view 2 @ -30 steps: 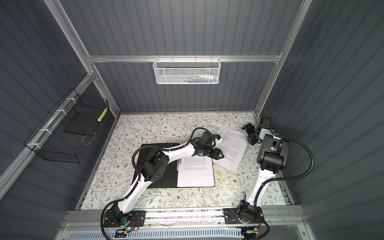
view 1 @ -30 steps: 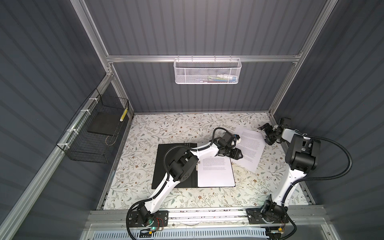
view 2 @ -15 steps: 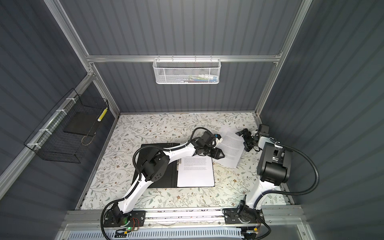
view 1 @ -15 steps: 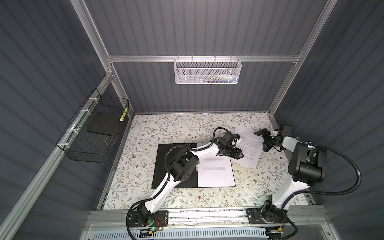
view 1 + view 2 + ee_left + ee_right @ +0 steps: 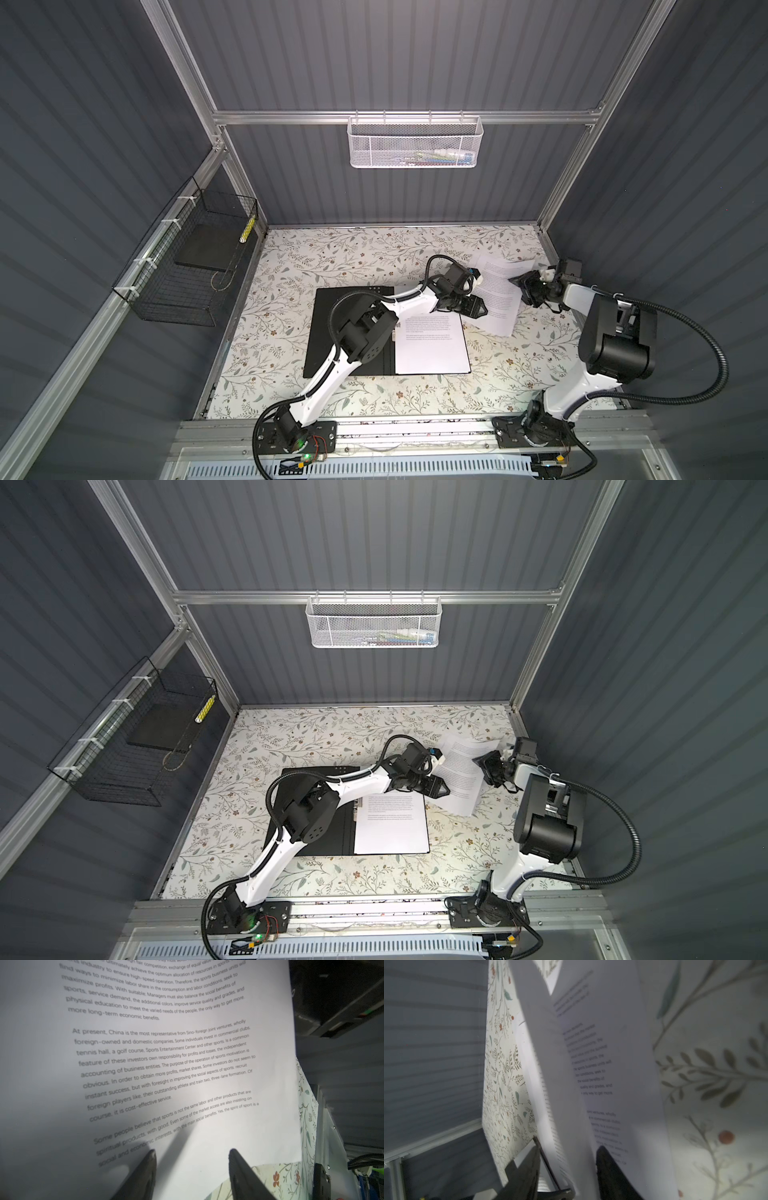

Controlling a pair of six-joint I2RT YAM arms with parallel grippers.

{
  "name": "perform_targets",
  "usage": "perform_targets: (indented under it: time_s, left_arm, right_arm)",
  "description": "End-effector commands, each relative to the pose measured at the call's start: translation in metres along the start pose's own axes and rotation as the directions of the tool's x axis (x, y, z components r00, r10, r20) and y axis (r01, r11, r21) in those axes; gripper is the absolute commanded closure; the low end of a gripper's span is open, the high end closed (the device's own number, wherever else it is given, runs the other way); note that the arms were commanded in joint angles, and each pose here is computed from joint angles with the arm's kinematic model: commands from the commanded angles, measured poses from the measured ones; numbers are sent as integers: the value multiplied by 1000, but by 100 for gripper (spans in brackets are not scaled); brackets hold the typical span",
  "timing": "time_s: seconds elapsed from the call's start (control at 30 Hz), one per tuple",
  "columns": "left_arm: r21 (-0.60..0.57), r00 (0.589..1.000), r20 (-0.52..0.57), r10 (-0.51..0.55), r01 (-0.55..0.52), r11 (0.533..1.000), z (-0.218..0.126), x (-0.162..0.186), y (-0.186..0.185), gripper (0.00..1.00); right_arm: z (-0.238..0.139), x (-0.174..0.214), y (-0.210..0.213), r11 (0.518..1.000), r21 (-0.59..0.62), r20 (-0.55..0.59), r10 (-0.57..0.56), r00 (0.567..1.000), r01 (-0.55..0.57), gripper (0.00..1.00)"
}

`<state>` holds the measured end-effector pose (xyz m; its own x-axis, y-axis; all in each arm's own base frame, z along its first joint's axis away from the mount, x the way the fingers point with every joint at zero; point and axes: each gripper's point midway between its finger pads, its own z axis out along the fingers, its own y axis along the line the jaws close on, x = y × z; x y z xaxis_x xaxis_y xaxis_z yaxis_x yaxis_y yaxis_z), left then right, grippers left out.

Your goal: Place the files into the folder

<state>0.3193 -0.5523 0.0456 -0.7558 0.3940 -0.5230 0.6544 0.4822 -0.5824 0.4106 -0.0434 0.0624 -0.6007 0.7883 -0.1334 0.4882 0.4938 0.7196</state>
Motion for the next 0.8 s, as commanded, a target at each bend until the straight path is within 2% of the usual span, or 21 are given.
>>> perform_targets:
  time_s: [0.0,0.1,0.17,0.2,0.37,0.53,0.63,0.67,0.77]
  left_arm:
    - [-23,996,-74,-51,50,999,7,27,12,42]
    - [-4,997,-62,-49,49,999,3,21,7,42]
    - [19,997,-55,-46,47,999,0,17,3,41]
    - [38,998,-46,-44,46,998,-3,11,-2,40]
    - [152,997,70,42,-52,987,-42,-42,-50,33]
    - [235,949,274,154,-222,946,-113,-98,-109,20]
    - [265,913,367,176,-285,921,-156,-113,-127,9]
    - [279,904,390,175,-297,913,-169,-114,-129,1]
    - [325,891,428,154,-311,893,-200,-109,-130,0]
  right_arm:
    - [-9,6,0,1000,0,31,-11,999,11,68]
    - [-14,13,-1,1000,-7,39,-20,999,20,82]
    - [-17,15,-3,1000,-2,51,-31,998,31,98]
    - [-18,16,-2,999,-2,54,-36,998,37,100]
    - [-33,13,18,994,-61,99,-80,992,86,100]
    - [-54,10,44,984,-120,138,-116,984,133,100]
    - [-65,11,60,975,-158,148,-130,980,153,100]
    - [-69,11,65,972,-169,155,-137,978,163,100]
    - [-83,8,79,965,-188,187,-149,971,184,100]
